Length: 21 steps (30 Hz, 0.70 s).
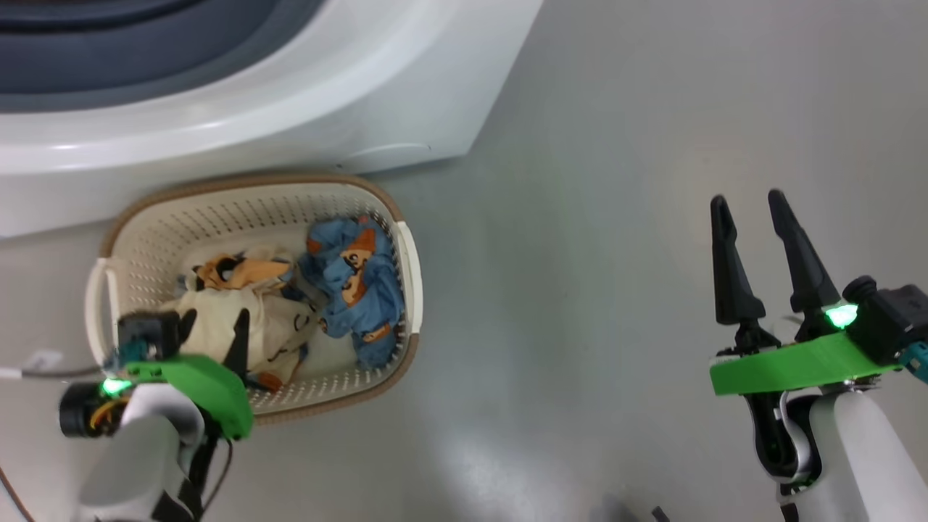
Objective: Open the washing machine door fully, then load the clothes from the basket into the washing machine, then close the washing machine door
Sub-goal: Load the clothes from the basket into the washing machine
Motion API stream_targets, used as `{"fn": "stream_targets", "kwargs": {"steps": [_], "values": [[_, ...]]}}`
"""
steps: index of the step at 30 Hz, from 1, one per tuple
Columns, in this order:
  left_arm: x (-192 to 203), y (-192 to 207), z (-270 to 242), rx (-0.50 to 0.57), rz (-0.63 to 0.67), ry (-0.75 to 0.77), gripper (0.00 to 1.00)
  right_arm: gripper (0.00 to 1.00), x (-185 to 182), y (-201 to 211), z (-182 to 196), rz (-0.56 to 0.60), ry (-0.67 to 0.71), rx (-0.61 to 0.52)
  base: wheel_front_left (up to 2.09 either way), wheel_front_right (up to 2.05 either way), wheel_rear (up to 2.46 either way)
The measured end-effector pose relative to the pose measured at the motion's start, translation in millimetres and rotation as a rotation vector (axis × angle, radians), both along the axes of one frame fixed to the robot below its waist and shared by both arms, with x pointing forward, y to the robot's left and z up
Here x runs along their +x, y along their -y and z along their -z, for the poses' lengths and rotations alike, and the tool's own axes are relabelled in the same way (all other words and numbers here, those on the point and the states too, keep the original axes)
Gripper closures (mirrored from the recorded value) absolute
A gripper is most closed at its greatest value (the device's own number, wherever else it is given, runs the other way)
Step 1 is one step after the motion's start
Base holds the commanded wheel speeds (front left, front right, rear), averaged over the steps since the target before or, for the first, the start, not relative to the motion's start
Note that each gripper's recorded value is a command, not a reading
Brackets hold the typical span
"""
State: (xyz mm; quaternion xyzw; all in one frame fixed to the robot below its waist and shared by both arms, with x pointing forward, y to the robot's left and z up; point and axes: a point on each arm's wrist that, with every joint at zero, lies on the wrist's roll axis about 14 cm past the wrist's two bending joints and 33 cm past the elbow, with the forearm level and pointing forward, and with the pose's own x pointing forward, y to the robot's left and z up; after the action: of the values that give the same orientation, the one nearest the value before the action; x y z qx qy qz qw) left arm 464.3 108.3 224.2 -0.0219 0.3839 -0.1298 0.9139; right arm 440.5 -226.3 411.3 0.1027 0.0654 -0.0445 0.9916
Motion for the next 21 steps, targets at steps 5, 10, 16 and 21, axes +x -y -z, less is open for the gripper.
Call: {"fn": "stream_targets", "kwargs": {"steps": [5,10,16,21], "values": [[15,0,19,0.042,0.02,-0.067,0.0,0.0,5,2,11,0.006,-0.022,-0.004,0.0,0.0,0.0],[26,-12,44,0.117,0.036,-0.152,0.0,0.0,15,9,18,0.027,-0.022,0.003,0.0,0.0,0.0],[21,-18,71,0.164,0.04,-0.276,0.0,0.0,13,16,30,0.047,-0.054,-0.01,0.0,0.0,0.0],[20,-9,85,0.155,0.049,-0.329,0.0,0.0,12,19,38,0.061,-0.072,-0.002,0.0,0.0,0.0]]}}
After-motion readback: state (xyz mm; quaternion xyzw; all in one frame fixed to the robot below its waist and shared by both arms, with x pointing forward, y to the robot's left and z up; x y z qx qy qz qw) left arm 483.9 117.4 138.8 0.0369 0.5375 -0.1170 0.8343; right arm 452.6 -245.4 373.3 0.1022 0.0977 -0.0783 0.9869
